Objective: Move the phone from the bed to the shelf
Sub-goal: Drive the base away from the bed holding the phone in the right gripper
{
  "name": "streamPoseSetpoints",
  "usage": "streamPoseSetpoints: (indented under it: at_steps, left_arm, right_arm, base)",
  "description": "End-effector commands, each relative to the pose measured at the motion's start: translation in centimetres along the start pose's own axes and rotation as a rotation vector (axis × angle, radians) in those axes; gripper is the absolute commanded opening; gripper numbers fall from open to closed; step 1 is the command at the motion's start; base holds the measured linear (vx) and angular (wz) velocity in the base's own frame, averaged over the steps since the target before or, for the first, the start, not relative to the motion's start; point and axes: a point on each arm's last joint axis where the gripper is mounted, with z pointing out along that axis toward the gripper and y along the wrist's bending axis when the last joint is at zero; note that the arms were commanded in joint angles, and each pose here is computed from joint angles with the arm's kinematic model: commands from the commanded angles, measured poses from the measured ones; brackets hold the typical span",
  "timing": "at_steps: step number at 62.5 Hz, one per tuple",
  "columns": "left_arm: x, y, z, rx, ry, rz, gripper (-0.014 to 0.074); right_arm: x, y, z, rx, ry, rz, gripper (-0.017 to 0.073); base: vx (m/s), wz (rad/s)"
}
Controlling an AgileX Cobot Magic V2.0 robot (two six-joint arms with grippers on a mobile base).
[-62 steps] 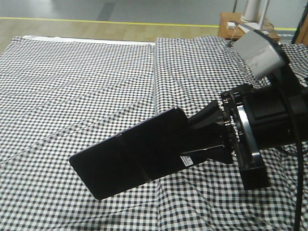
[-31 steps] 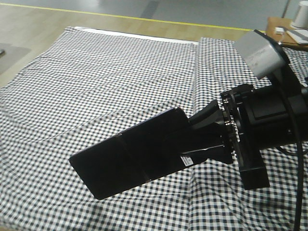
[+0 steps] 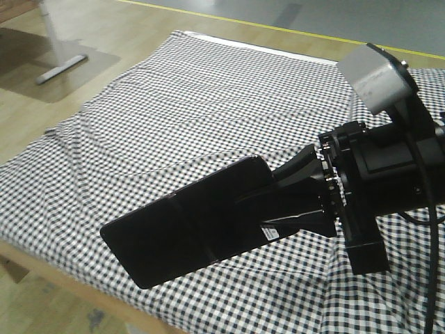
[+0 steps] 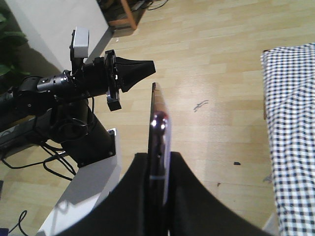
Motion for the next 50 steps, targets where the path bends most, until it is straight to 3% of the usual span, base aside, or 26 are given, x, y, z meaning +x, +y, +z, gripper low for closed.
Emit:
streamPoseSetpoints:
  at_steps: [1, 50]
  left_arm:
    - [-0.62, 0.06, -0.05, -0.005, -0.072, -0.009, 0.0001]
    - [-0.62, 0.06, -0.05, -0.005, -0.072, -0.009, 0.0001]
  right_arm:
    - [-1.20, 1.72, -0.69, -0.091, -0.072, -0.012, -0.0004]
    - [-1.20, 1.72, -0.69, -0.091, -0.072, -0.012, -0.0004]
  base:
    - [-0.10, 0.37]
    - [-0.09, 0.35]
